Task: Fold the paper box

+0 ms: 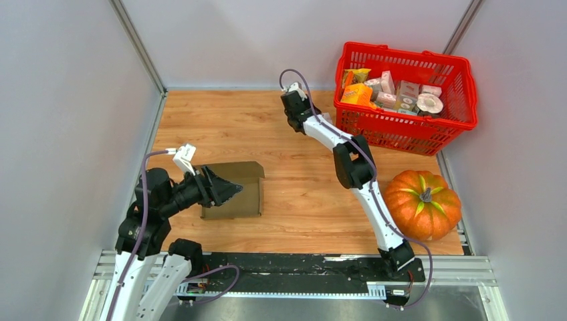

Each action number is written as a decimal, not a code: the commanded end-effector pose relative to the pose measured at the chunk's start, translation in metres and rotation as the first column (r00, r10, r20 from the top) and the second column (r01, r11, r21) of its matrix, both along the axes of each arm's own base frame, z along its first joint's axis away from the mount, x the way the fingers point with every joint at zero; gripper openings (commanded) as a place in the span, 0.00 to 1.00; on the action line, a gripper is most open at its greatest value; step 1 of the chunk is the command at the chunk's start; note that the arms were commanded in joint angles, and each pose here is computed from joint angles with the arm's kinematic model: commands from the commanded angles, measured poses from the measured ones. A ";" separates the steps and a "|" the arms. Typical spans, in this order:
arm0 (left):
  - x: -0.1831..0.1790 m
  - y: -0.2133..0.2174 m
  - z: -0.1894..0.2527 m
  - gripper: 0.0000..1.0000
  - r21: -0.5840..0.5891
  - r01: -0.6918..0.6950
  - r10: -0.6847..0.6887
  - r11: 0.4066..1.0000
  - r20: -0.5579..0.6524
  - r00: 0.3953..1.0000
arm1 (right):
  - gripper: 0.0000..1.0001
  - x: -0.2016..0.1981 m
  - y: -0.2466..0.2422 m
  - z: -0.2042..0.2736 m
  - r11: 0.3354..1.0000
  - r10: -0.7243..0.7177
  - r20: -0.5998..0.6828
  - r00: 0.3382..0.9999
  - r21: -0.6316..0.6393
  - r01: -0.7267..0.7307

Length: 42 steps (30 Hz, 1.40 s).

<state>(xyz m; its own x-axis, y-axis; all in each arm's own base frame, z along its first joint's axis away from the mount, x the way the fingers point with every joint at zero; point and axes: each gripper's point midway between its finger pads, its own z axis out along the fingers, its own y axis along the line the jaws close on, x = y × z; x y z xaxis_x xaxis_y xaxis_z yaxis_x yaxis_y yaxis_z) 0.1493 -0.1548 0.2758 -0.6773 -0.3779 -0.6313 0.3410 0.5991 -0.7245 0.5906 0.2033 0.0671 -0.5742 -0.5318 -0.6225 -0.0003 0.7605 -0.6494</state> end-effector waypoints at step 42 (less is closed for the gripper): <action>-0.025 0.001 0.033 0.71 -0.024 0.045 -0.041 0.999 0.134 0.990 | 0.00 -0.173 0.052 -0.040 0.884 0.208 -0.457 0.865 0.465 0.034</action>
